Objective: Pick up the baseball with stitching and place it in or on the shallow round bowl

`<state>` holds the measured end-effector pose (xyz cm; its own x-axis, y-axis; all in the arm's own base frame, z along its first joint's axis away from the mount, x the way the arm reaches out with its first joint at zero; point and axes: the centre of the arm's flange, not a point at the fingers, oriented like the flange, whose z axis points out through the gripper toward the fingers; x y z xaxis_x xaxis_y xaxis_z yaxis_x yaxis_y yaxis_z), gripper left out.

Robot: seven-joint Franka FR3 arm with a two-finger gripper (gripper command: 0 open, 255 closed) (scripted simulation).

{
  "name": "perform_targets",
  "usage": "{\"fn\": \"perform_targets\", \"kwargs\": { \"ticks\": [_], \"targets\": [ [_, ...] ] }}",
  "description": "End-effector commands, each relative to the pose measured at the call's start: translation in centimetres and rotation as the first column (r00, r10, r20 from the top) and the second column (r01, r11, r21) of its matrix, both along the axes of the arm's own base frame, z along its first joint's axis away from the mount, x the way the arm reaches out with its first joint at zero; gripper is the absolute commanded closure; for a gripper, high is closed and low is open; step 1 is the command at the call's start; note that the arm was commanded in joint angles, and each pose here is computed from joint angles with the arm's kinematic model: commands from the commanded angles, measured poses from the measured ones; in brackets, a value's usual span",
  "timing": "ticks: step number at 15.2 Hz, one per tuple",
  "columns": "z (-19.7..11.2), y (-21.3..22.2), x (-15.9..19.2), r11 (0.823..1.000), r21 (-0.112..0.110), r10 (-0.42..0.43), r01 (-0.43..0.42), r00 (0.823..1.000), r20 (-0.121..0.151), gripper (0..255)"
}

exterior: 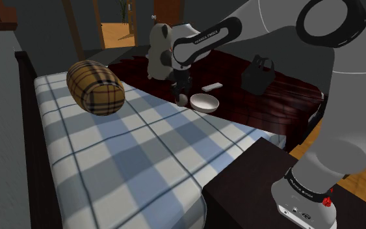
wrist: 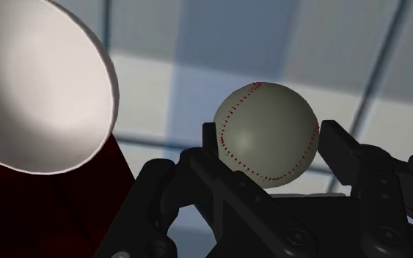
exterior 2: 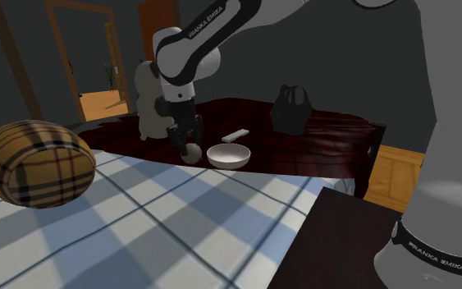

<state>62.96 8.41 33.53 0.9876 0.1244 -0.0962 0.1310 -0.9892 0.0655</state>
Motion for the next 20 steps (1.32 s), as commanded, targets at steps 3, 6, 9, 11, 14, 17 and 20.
{"fn": "perform_targets", "kwargs": {
  "ticks": [3, 6, 9, 11, 14, 17, 20],
  "targets": [
    [0.2, -5.3, 0.4, 1.000, 0.000, 0.001, -0.001, 1.000, 0.000, 255],
    [0.3, -9.3, 0.7, 1.000, 0.000, 0.001, -0.001, 1.000, 0.000, 255],
    [0.4, -13.2, 1.1, 1.000, 0.000, 0.001, -0.001, 1.000, 0.000, 255],
    [0.5, -15.8, 1.3, 1.000, 0.000, 0.001, -0.001, 1.000, 0.000, 255],
    [0.5, -19.8, 1.6, 1.000, 0.000, 0.001, -0.001, 1.000, 0.000, 255],
    [0.6, -23.4, 1.9, 1.000, 0.000, 0.001, -0.001, 1.000, 0.000, 255],
    [-1.0, -23.4, 1.9, 1.000, 0.000, 0.002, -0.002, 1.000, 0.000, 255]
  ]
}}
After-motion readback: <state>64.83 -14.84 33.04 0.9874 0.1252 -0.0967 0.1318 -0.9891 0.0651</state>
